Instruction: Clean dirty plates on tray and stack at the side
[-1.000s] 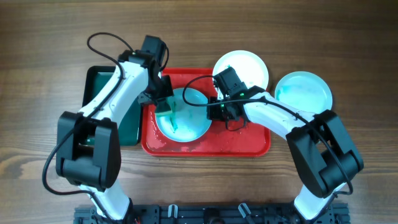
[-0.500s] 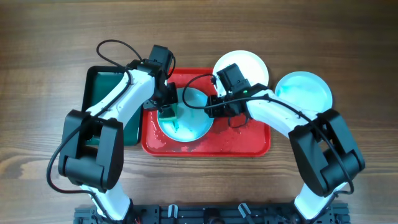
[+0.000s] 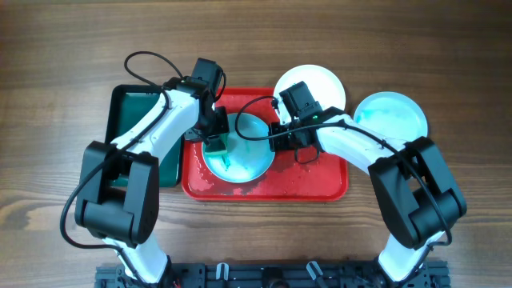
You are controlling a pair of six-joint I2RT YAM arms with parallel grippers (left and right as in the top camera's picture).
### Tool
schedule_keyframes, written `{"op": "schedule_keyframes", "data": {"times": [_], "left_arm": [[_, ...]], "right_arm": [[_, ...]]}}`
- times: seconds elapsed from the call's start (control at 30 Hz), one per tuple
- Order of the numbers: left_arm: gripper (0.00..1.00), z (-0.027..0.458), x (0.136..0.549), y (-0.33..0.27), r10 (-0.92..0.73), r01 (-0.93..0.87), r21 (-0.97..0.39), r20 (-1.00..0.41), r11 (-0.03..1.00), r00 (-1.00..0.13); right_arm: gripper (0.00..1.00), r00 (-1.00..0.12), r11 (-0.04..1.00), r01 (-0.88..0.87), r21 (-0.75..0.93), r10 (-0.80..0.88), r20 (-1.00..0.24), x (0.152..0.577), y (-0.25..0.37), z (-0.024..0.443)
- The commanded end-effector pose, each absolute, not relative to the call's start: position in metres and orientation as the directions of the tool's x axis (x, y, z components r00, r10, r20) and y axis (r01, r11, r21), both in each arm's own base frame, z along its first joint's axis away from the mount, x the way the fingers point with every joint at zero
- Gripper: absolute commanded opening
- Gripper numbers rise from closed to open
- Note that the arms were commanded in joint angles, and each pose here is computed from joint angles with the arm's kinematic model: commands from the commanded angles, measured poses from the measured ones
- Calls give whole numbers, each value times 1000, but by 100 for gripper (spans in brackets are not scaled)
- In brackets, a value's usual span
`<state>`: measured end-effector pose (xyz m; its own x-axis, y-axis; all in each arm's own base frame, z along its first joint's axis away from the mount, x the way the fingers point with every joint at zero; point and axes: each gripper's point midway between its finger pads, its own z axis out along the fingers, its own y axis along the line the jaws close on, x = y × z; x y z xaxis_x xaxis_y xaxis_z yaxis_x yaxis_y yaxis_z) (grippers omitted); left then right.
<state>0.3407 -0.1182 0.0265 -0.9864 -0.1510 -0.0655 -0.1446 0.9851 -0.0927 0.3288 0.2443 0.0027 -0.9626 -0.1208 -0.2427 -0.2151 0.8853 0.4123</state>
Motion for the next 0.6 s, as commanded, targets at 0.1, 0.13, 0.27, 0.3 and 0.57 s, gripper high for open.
{"op": "schedule_keyframes", "data": {"times": [0.1,0.13,0.27,0.3,0.57], "left_arm": [[4,-13,321,-132,-116,-107,-114,-71,988,-991],[4,-19,319,-134,-110,-99,-122,-84,988,-990],[4,-5,300,-200,77,83,-465,-31,881,-997],[4,1,296,-210,117,114,-530,-29,840,-993],[4,2,317,-207,75,117,-516,-101,849,-992]], "right_arm": [[4,-969,879,-198,433,-109,-223,330,250,-1],[5,-969,879,-198,433,-109,-223,330,250,-1],[4,-969,879,-199,433,-109,-223,330,250,-1],[4,-969,879,-199,433,-109,-223,330,250,-1],[4,-969,880,-198,433,-109,-221,330,250,-1]]}}
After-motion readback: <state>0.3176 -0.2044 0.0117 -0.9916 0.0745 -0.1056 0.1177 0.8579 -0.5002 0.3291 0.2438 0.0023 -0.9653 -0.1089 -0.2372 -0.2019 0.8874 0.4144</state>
